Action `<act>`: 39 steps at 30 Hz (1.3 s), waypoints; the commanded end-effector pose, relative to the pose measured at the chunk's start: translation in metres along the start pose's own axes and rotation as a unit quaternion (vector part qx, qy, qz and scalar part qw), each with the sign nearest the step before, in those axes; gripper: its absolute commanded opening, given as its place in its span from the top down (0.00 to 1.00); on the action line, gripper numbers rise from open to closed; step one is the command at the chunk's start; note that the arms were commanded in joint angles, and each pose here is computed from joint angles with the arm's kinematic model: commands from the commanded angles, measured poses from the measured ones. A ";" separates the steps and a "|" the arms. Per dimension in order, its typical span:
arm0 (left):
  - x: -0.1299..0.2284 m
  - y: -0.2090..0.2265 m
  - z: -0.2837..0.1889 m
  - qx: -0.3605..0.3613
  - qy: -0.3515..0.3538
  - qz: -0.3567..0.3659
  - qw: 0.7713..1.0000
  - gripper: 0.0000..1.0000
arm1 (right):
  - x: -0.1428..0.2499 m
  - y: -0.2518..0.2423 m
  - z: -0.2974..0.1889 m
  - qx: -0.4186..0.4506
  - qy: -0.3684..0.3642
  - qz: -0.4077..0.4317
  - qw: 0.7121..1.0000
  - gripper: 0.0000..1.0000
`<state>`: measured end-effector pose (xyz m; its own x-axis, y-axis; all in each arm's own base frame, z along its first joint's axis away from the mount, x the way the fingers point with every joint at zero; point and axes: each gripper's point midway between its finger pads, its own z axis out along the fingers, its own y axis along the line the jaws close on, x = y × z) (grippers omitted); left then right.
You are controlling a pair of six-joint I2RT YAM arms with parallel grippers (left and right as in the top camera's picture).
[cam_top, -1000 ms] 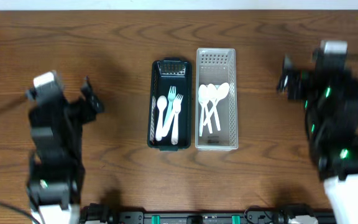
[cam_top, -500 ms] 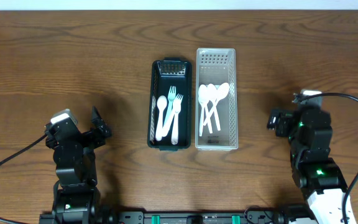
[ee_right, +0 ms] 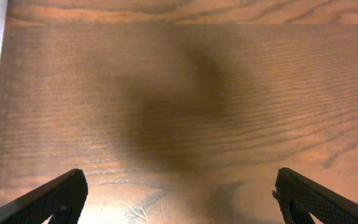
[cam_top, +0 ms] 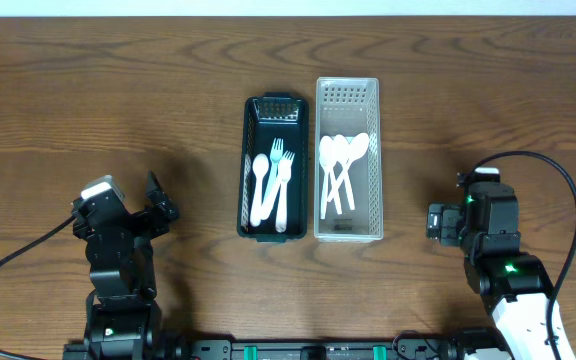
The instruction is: Pack container
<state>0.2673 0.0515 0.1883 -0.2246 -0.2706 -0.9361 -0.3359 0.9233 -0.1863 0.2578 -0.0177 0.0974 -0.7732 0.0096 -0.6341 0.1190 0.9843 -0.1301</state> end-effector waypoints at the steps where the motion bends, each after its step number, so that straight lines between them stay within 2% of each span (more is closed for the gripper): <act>1: -0.007 0.001 -0.002 -0.005 -0.010 0.004 1.000 0.02 | 0.001 0.000 -0.004 0.002 -0.005 0.003 1.000 0.01; 6: -0.007 0.001 -0.002 -0.005 -0.010 0.004 1.000 0.02 | -0.016 -0.003 -0.037 -0.009 -0.076 0.015 0.997 0.01; 12: -0.007 0.001 -0.002 -0.005 -0.010 0.004 1.000 0.02 | -0.045 -0.015 -0.104 -0.026 -0.234 0.052 0.971 0.01; 14: -0.007 0.001 -0.002 -0.005 -0.010 0.004 1.000 0.02 | -0.042 -0.020 -0.122 -0.028 -0.265 0.060 0.962 0.01; 18: -0.007 0.001 -0.002 -0.005 -0.010 0.004 1.000 0.02 | -0.030 -0.007 -0.142 -0.086 -0.296 0.056 0.950 0.01; 24: -0.007 0.001 -0.002 -0.005 -0.010 0.004 1.000 0.02 | -0.027 0.012 -0.117 -0.122 -0.327 0.045 0.936 0.01; 31: -0.007 0.001 -0.002 -0.005 -0.010 0.004 1.000 0.02 | -0.044 0.024 -0.078 -0.108 -0.440 0.022 0.891 0.01; 35: -0.007 0.001 -0.002 -0.005 -0.010 0.004 1.000 0.02 | -0.028 0.027 -0.060 -0.104 -0.397 0.006 0.912 0.01; 39: -0.007 0.001 -0.002 -0.005 -0.010 0.004 1.000 0.02 | -0.027 0.040 -0.063 -0.143 -0.396 -0.005 0.907 0.01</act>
<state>0.2671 0.0521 0.1881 -0.2248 -0.2704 -0.9361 -0.3391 0.9224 -0.1850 0.2457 0.0208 0.1580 -0.0714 0.0018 -0.9974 -0.0722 0.9974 0.0070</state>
